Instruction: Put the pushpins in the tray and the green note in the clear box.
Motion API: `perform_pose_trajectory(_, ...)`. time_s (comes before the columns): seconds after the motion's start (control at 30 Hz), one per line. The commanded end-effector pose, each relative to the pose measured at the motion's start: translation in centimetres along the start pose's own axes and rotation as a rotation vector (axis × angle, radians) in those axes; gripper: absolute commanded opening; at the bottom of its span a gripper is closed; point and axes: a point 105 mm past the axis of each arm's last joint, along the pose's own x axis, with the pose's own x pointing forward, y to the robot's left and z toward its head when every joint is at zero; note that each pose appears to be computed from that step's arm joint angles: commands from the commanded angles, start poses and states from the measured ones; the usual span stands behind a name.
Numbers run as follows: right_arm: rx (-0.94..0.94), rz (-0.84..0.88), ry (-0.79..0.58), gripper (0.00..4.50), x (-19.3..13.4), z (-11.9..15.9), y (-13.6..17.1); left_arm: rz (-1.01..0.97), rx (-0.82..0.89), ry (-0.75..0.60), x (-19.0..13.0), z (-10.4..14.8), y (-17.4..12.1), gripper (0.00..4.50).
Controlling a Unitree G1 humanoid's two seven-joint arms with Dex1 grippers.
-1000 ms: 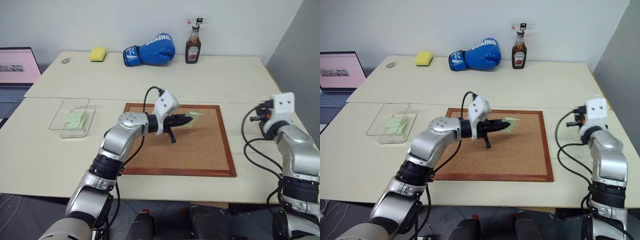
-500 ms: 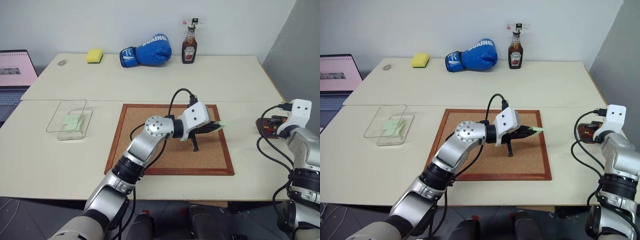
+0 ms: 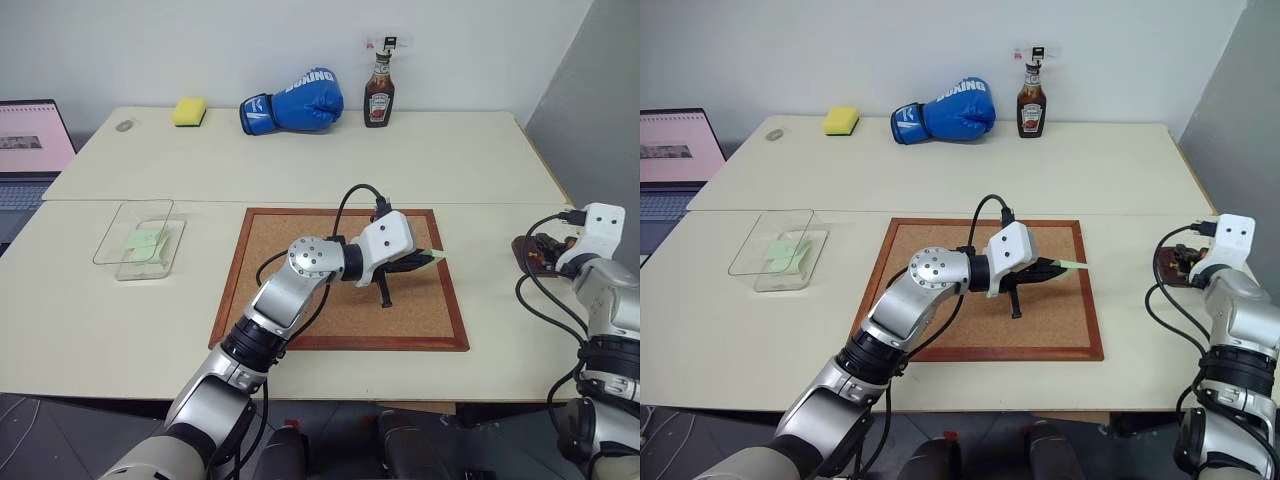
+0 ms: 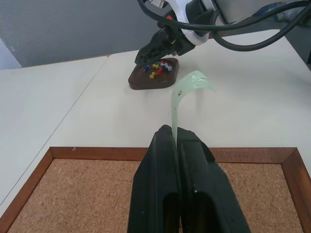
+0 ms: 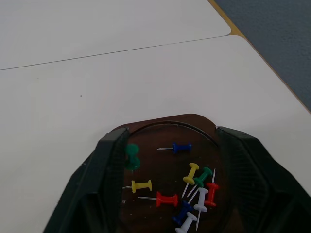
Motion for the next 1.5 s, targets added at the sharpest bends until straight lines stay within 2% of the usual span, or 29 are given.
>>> perform_pose_trajectory(0.03, -0.014, -0.012, -0.076, 4.03, -0.3, 2.3, -0.4, -0.002, 0.046, -0.033, 0.0, 1.2, 0.0, 0.00)
perform_pose_trajectory(0.1, -0.020, -0.019, -0.078, 4.45, -0.3, 2.3, -0.5, -0.003, 0.047, -0.029, 0.0, 1.1, 0.0, 0.00)
perform_pose_trajectory(0.3, -0.054, -0.023, -0.087, 4.45, -0.4, 2.1, -0.4, -0.009, 0.047, -0.026, 0.1, 0.9, -0.1, 0.00)
perform_pose_trajectory(0.63, 0.003, 0.031, -0.097, 4.45, -0.7, 2.0, 0.7, 0.005, 0.046, -0.021, 0.0, 0.8, 0.1, 0.00)
perform_pose_trajectory(0.77, -0.021, 0.014, -0.133, 4.45, -0.9, 2.8, 0.4, 0.016, 0.039, -0.018, -0.2, 0.6, 0.2, 0.00)
perform_pose_trajectory(0.83, -0.031, 0.052, -0.168, 4.45, -1.2, 3.6, 1.3, 0.040, 0.018, -0.016, -0.7, 0.5, 0.7, 0.00)
perform_pose_trajectory(0.9, -0.046, 0.159, -0.212, 4.45, -2.0, 4.6, 3.4, 0.107, -0.034, -0.016, -1.9, 0.3, 2.2, 0.00)
perform_pose_trajectory(1.07, -0.175, 0.586, -0.296, 4.45, -6.9, 5.1, 11.6, 0.447, -0.162, 0.033, -7.8, -1.5, 8.4, 0.00)
perform_pose_trajectory(1.17, -0.271, 0.849, -0.325, 4.45, -10.8, 4.5, 15.8, 0.682, -0.211, 0.081, -12.6, -2.7, 11.6, 0.00)
perform_pose_trajectory(1.27, -0.290, 1.060, -0.357, 4.45, -14.4, 4.6, 19.1, 0.929, -0.236, 0.131, -17.9, -3.6, 14.0, 0.00)
perform_pose_trajectory(1.37, -0.279, 1.239, -0.406, 4.45, -17.5, 5.7, 21.8, 1.245, -0.238, 0.196, -24.9, -4.4, 15.9, 0.00)
perform_pose_trajectory(1.5, -0.268, 1.391, -0.439, 4.45, -20.1, 6.5, 23.9, 1.562, -0.234, 0.263, -32.2, -5.4, 15.8, 0.00)
